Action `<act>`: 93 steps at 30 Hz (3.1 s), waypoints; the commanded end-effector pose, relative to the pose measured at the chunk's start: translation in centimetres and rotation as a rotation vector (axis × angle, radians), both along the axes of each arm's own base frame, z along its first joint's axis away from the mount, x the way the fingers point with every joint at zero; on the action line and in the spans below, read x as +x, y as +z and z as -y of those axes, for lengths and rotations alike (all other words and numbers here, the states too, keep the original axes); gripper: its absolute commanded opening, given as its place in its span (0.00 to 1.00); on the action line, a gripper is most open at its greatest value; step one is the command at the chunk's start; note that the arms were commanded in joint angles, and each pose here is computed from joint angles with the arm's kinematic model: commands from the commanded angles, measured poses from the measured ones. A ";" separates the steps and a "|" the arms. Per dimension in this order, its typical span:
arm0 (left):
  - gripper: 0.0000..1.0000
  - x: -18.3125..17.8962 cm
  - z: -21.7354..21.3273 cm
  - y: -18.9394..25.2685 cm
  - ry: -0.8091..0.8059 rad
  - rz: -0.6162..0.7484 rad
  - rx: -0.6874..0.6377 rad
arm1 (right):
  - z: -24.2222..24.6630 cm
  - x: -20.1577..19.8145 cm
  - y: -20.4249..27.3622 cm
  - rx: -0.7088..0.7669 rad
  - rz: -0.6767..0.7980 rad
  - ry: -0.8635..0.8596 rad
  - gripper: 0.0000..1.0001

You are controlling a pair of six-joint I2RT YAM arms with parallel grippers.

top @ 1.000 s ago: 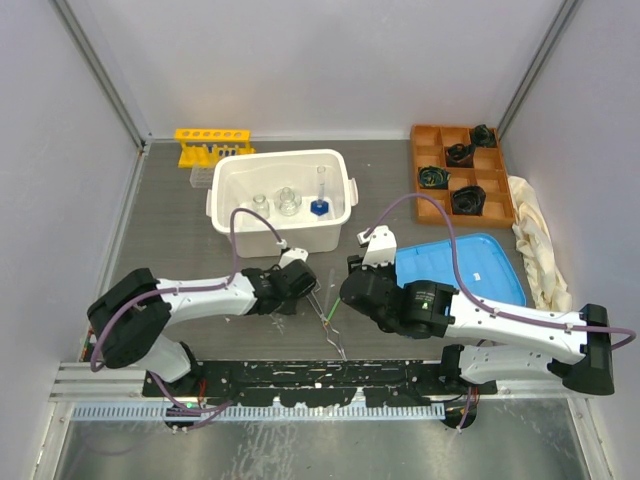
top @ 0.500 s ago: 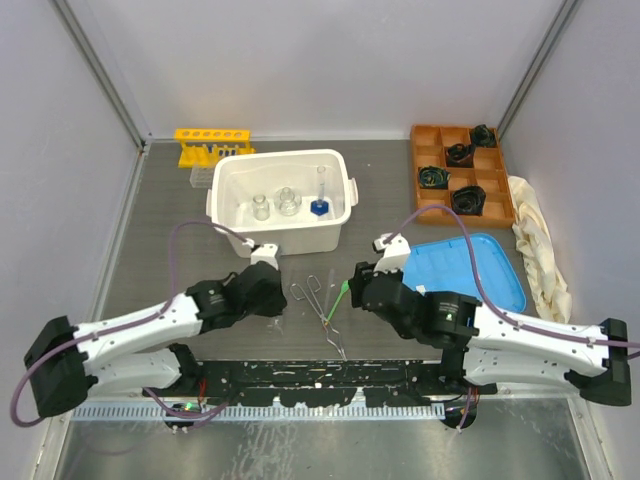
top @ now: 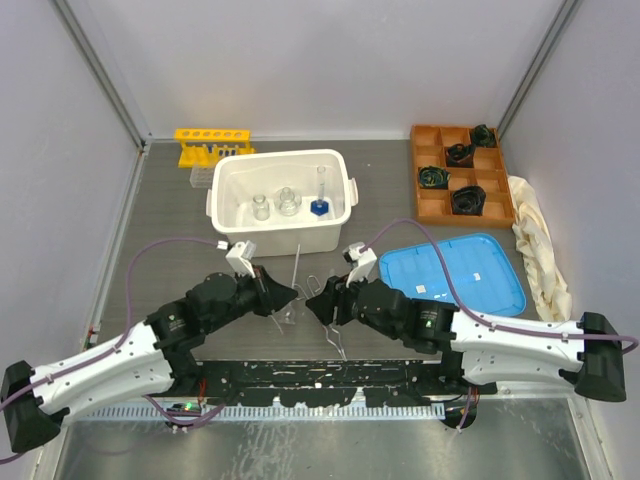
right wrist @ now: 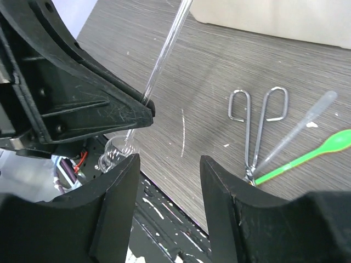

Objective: Organize the chemistry lab equipment
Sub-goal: Pick up the chemistry item at the center of the board, then place the chemistry item in the storage box.

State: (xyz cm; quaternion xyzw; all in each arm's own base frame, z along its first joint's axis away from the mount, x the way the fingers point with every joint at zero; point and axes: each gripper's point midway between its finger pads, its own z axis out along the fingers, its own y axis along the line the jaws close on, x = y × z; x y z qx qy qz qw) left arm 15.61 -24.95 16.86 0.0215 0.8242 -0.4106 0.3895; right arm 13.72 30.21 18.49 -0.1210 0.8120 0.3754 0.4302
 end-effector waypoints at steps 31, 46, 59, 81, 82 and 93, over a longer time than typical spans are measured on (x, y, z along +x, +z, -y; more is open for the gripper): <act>0.02 -3.2 -0.3 9.0 -0.129 0.211 -0.434 | -1.9 1.6 12.6 0.467 0.177 0.210 0.50; 0.02 -3.2 0.5 9.8 -0.160 0.231 -0.443 | -4.8 0.8 11.4 0.500 0.107 0.348 0.48; 0.02 -3.3 0.5 10.7 -0.162 0.250 -0.476 | -5.3 1.1 10.2 0.481 0.093 0.344 0.31; 0.60 -2.5 -1.5 8.4 -0.078 0.230 -0.333 | -3.9 2.2 10.9 0.382 0.144 0.273 0.01; 0.62 -2.4 -1.9 8.5 -0.067 0.241 -0.314 | -3.8 2.3 11.1 0.367 0.152 0.268 0.01; 0.58 1.4 -10.0 11.7 0.288 0.321 -0.002 | -1.8 7.4 13.6 -0.107 0.279 0.136 0.01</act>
